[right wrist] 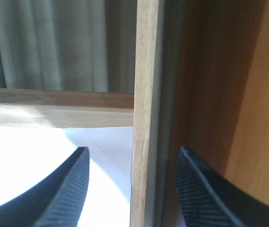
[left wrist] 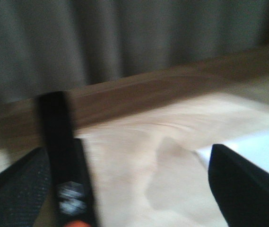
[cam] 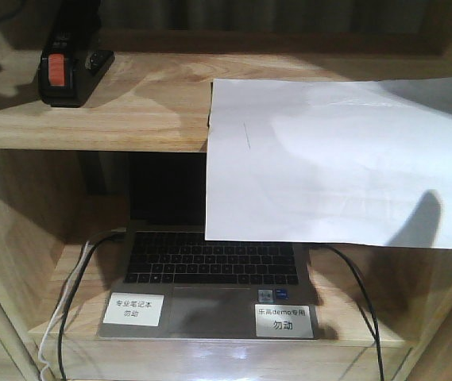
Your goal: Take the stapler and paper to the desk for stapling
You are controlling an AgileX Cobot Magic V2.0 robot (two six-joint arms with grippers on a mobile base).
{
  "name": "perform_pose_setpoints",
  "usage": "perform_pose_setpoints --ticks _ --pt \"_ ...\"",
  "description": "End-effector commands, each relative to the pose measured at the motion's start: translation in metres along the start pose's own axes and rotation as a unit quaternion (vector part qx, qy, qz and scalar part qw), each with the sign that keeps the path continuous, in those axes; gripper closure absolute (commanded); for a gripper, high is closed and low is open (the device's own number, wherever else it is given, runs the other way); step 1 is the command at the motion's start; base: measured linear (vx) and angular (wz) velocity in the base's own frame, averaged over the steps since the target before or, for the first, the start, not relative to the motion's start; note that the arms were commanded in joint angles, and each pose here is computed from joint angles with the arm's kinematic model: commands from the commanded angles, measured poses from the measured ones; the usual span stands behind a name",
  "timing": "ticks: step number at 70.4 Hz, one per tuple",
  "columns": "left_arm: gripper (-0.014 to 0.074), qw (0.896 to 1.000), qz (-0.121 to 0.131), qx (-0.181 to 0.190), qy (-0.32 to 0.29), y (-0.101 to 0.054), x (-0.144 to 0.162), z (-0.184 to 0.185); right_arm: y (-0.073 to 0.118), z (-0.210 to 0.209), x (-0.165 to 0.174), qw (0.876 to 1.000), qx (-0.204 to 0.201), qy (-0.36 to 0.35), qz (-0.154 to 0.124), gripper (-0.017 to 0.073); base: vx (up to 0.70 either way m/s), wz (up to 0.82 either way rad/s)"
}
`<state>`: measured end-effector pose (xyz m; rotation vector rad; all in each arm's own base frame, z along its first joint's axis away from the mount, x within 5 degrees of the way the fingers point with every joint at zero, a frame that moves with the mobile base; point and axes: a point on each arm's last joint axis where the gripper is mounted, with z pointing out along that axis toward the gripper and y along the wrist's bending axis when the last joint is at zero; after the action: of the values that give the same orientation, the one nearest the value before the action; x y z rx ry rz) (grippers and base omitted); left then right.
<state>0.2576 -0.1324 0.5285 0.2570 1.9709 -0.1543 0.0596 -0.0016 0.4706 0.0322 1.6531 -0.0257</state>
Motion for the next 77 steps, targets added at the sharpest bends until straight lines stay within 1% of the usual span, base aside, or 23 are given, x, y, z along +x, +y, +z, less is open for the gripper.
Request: perform_pose_setpoints --ticks 1,20,32,51,56,62,67,77 --pt "-0.0025 0.999 -0.019 -0.009 -0.042 0.009 -0.016 -0.004 0.0 0.002 -0.011 0.999 0.003 -0.035 -0.004 0.0171 0.0 0.0" --pt "0.0014 0.998 -0.062 -0.005 0.016 0.019 -0.005 0.048 0.0 0.002 -0.011 0.999 0.003 -0.035 -0.005 0.0171 0.0 0.0" --pt "0.0018 0.997 -0.065 -0.021 0.045 0.026 0.003 0.068 0.0 0.002 -0.011 0.999 0.003 -0.035 -0.005 0.0171 0.0 0.0" --pt "0.0018 0.996 -0.066 -0.02 0.054 0.025 0.006 0.074 0.0 0.002 -0.011 0.999 0.003 -0.035 -0.005 0.0171 0.0 0.0" --pt "0.0031 0.996 -0.066 -0.02 0.052 0.025 0.005 0.074 0.0 0.002 -0.011 0.999 0.003 -0.035 -0.005 0.0171 0.0 0.0" --pt "0.0082 0.996 -0.066 -0.02 0.052 0.025 0.005 0.074 0.0 0.002 -0.011 0.999 0.003 -0.035 -0.005 0.0171 0.0 0.0" --pt "0.0148 0.996 -0.066 -0.019 0.052 0.025 0.005 0.074 0.0 0.002 -0.011 0.999 0.003 -0.035 -0.005 0.0171 0.0 0.0" --pt "0.0361 0.996 -0.065 -0.019 0.049 0.025 0.005 0.074 0.0 0.002 -0.011 0.999 0.003 -0.035 -0.005 0.0171 0.0 0.0"
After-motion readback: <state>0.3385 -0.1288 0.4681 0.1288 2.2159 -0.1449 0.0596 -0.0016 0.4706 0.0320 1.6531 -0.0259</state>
